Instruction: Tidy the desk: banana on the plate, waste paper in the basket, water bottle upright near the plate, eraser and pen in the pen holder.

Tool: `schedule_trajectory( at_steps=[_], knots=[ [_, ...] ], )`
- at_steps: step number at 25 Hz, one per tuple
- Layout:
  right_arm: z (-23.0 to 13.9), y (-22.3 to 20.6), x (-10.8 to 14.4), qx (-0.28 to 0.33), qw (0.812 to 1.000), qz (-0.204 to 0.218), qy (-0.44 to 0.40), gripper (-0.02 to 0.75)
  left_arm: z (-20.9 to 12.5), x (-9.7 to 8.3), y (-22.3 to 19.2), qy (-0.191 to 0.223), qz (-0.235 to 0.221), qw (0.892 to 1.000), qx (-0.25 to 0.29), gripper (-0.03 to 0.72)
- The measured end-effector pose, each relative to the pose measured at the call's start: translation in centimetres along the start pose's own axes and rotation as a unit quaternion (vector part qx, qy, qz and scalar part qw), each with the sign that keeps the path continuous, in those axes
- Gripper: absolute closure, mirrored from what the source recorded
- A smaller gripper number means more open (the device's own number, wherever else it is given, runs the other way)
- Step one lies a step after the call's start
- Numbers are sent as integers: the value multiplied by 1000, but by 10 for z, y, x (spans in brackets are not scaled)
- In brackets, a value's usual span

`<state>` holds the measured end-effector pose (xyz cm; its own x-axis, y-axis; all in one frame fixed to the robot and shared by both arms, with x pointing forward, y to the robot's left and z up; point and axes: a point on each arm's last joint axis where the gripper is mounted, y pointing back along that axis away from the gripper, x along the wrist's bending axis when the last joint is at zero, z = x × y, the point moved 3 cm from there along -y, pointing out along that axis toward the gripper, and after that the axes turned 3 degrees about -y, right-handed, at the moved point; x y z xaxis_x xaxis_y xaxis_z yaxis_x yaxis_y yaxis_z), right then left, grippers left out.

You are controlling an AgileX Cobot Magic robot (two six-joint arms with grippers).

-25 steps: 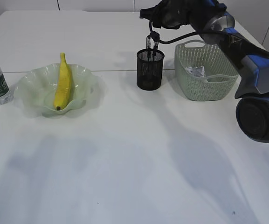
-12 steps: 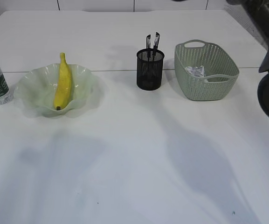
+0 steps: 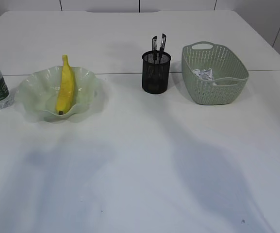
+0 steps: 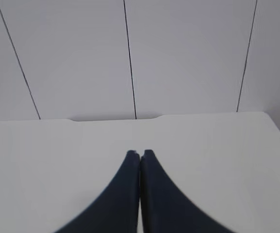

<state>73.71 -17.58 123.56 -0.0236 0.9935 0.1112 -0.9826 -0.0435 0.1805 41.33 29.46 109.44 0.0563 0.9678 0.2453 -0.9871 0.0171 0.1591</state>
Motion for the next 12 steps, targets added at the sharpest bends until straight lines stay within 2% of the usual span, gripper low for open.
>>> schedule_trajectory(
  at_steps=[6,12],
  knots=[
    [45,54,-10,-26,1000,-5,5,748,33,13,26,-4,28,998,-59,709],
    [79,104,-18,-53,998,-6,13,749,48,31,60,-13,80,994,-68,709]
  ],
)
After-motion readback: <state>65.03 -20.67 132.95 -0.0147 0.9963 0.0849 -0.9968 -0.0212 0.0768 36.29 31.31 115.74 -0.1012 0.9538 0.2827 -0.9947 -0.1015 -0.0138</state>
